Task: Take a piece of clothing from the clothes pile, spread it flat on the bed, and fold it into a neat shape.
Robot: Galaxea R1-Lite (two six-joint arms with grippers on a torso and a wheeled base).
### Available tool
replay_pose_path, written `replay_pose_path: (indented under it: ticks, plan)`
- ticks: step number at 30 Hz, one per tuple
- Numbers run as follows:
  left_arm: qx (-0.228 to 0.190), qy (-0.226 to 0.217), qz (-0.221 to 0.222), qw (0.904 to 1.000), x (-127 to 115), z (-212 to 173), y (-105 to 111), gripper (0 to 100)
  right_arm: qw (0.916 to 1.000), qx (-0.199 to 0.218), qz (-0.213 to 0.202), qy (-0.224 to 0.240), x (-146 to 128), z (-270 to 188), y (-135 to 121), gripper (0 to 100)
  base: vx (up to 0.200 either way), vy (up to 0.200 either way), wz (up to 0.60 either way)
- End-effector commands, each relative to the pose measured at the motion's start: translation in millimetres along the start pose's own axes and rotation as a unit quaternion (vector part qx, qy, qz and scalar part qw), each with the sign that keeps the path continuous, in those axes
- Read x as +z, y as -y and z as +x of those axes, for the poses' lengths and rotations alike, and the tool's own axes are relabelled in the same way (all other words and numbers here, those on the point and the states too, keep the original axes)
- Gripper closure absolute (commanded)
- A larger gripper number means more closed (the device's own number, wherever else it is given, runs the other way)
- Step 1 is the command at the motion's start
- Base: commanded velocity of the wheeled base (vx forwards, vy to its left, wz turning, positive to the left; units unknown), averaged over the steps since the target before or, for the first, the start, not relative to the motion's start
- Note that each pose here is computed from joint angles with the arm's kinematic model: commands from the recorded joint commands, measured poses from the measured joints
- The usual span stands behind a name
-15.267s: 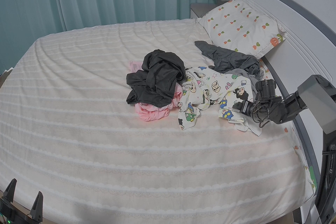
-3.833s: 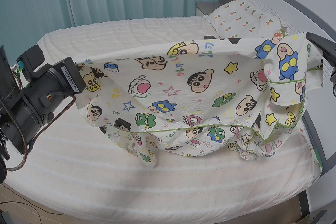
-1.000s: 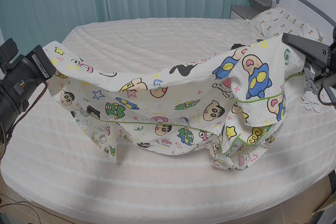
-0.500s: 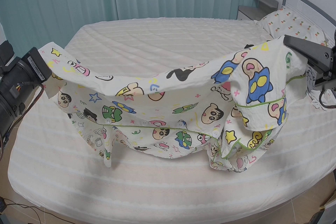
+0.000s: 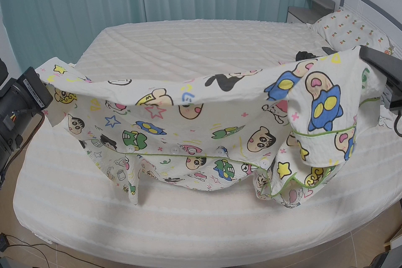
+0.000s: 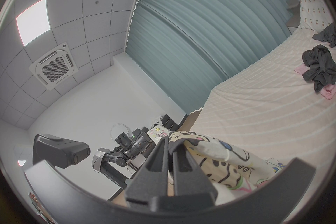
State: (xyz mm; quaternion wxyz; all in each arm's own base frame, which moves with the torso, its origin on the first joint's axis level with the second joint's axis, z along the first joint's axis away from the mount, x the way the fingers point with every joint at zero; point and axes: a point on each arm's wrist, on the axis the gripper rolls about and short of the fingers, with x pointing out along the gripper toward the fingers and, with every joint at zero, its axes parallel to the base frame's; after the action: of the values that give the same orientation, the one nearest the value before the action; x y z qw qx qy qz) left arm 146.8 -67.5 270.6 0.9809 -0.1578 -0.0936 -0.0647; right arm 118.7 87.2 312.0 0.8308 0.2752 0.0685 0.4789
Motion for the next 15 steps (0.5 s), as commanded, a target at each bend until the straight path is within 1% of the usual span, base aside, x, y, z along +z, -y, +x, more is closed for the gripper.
replay_pose_path:
  ticks: [1, 7, 15]
  plan:
    - [-0.001, 0.005, -0.002, 1.0000, 2, -3, -1, 100, 0.9999, 0.010, -0.009, 0.009, 0, -11, -7, 100, -0.200, 0.000, 0.00]
    - [-0.004, 0.017, -0.007, 0.9998, 8, -11, -2, 100, 0.9993, 0.021, -0.029, 0.014, -1, -20, -13, 100, -0.200, 0.000, 0.00]
    - [-0.004, 0.023, -0.009, 0.9997, 9, -22, -7, 100, 0.9988, 0.024, -0.037, 0.021, 1, -28, -19, 100, -0.200, 0.000, 0.00]
